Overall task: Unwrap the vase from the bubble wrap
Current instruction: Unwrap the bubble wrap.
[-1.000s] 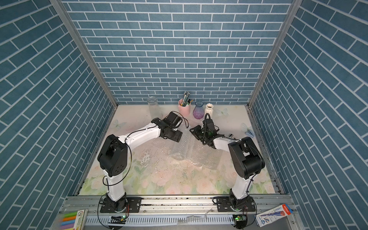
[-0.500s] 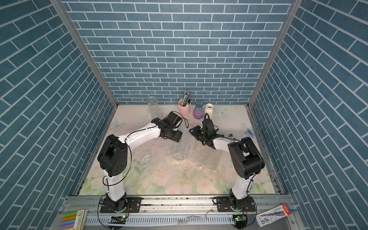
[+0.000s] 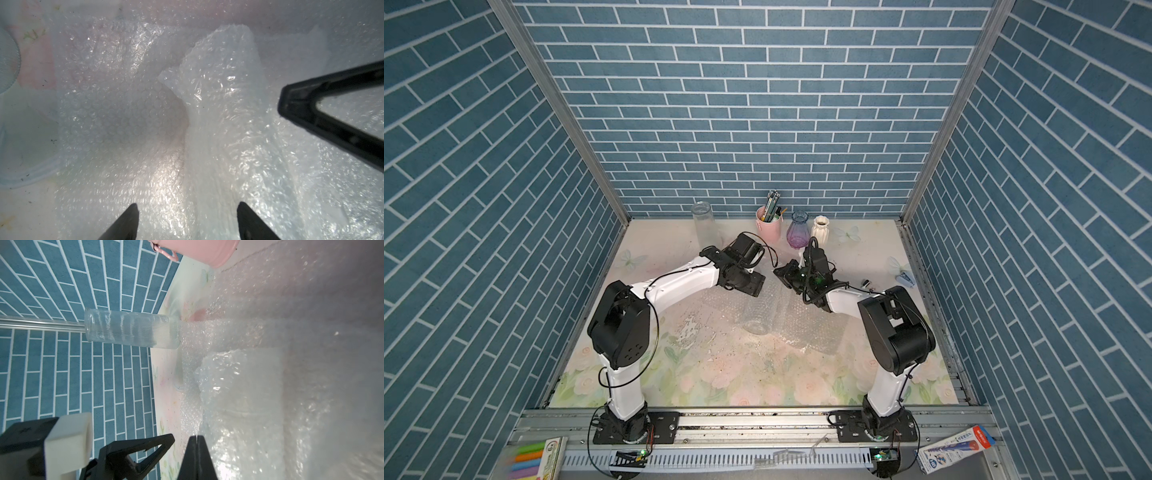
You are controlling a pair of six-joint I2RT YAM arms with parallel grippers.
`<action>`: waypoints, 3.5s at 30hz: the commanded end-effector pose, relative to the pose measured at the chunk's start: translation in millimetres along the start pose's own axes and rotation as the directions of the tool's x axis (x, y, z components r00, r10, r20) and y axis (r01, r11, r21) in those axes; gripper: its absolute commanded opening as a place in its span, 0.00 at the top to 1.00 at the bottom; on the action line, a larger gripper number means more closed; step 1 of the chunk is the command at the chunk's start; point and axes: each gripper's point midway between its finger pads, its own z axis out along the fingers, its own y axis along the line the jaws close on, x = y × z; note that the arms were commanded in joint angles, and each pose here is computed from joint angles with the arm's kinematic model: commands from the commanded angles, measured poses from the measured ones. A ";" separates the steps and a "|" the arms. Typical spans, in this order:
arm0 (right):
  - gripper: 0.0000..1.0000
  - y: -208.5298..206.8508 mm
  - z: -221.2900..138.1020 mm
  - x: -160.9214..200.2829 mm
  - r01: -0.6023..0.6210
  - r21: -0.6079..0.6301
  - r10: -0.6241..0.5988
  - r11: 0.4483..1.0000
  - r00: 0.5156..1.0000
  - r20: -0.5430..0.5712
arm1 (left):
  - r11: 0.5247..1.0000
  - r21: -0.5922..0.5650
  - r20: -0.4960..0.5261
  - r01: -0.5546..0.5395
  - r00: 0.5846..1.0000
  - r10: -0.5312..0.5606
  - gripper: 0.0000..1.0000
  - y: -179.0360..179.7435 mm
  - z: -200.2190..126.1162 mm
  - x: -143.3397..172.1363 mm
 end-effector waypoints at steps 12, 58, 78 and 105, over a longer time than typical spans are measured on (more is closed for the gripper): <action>0.94 4.0 -19.1 -6.6 0.084 0.071 -0.088 0.994 0.995 0.049 | 0.999 0.035 0.064 0.009 0.998 -0.011 0.24 -2.7 -27.1 -12.3; 1.00 0.3 -7.2 -16.8 0.115 0.077 -0.116 0.990 0.993 0.019 | 0.999 0.041 0.071 0.028 0.997 -0.031 0.24 -2.6 -26.7 -9.3; 1.00 41.3 -4.0 -21.4 0.197 0.061 -0.198 0.978 0.980 0.010 | 0.986 0.037 0.197 0.161 0.966 -0.165 0.24 16.9 -70.9 -2.5; 1.00 60.9 58.5 -4.5 0.291 0.164 -0.278 0.943 0.956 -0.098 | 0.966 0.078 0.251 0.247 0.933 -0.258 0.23 31.9 -89.3 31.5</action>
